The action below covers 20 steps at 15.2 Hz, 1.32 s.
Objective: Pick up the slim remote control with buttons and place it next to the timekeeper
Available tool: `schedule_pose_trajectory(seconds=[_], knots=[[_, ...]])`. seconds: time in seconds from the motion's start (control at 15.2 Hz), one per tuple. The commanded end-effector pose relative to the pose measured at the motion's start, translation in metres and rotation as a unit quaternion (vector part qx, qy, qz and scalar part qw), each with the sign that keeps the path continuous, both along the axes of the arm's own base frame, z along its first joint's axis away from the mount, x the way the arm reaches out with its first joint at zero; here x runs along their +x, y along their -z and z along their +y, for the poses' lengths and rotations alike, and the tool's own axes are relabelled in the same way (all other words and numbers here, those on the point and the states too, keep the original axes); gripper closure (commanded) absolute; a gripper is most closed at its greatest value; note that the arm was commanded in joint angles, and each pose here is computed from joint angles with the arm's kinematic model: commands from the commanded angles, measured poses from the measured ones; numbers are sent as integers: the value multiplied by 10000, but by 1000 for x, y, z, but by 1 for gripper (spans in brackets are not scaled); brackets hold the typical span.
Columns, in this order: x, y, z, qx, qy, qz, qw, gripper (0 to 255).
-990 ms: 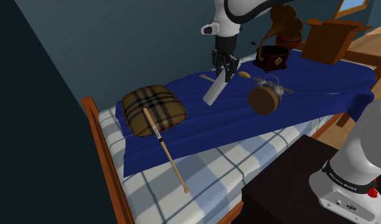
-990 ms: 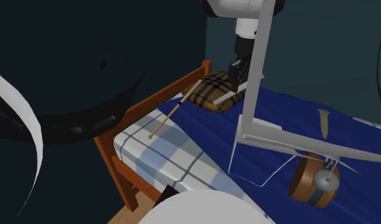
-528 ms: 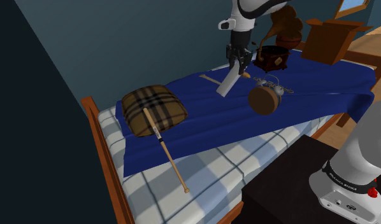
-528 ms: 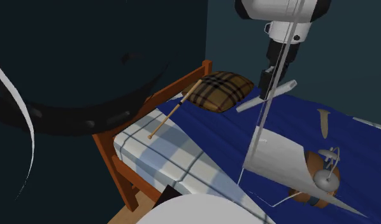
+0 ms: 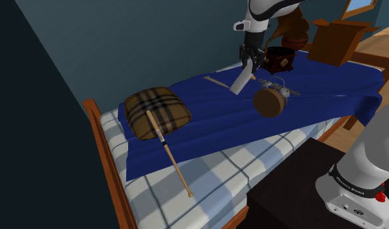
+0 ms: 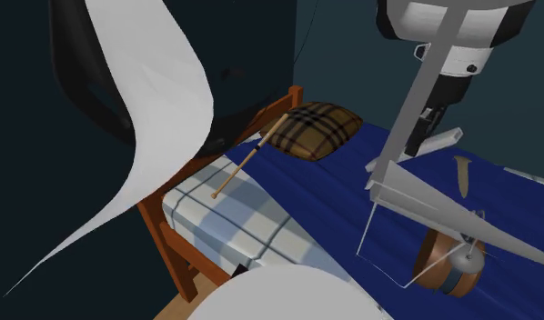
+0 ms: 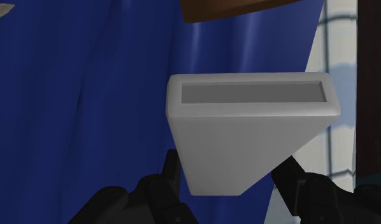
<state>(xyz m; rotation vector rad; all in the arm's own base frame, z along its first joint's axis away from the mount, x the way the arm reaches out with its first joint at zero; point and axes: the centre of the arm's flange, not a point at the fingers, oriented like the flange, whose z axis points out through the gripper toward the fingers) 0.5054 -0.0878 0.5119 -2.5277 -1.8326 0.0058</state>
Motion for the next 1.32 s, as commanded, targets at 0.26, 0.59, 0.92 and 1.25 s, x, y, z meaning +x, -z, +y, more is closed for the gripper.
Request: schedule_pose_trajectory(seconds=[0.26, 0.59, 0.92, 1.25], knots=[[0, 32, -1, -1, -3, -4, 10000, 255], [0, 58, -1, -1, -3, -4, 10000, 255], [0, 84, -1, -1, -3, -4, 10000, 255], [0, 111, -1, -1, -3, -4, 10000, 255]])
